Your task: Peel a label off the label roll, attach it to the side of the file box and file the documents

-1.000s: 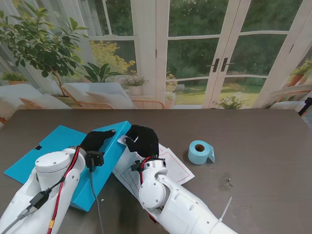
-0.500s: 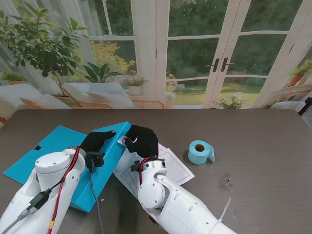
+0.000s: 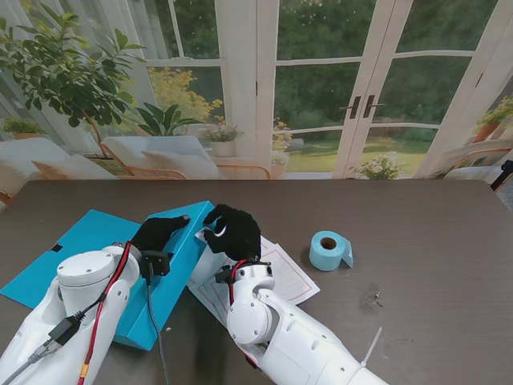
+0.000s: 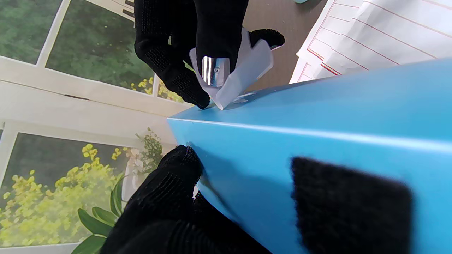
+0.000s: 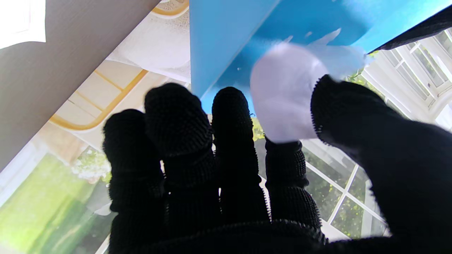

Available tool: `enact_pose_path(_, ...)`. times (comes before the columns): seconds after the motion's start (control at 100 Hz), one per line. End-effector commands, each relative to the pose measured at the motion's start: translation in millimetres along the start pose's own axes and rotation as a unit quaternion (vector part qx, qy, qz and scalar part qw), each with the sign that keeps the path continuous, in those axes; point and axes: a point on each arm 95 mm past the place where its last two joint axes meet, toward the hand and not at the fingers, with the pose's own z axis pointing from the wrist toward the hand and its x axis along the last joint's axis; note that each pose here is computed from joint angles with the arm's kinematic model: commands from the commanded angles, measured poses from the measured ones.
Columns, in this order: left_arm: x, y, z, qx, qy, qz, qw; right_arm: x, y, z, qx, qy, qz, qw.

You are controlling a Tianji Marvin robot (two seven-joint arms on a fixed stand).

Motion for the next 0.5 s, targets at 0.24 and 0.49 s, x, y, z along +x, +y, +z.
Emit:
enact_pose_path(0.24, 3.5, 2.8, -1.3, -0.018, 0.010, 0.000, 0.9998, 2.5, -3.8, -2.0, 0.008, 0.005, -0.002, 1.0000)
enact_pose_path(0.49, 3.7, 2.4, -0.9, -0.019, 0.011, -0.001, 0.9997, 1.4, -3.4, -1.5, 0.014, 0.016, -0.003, 0.9998)
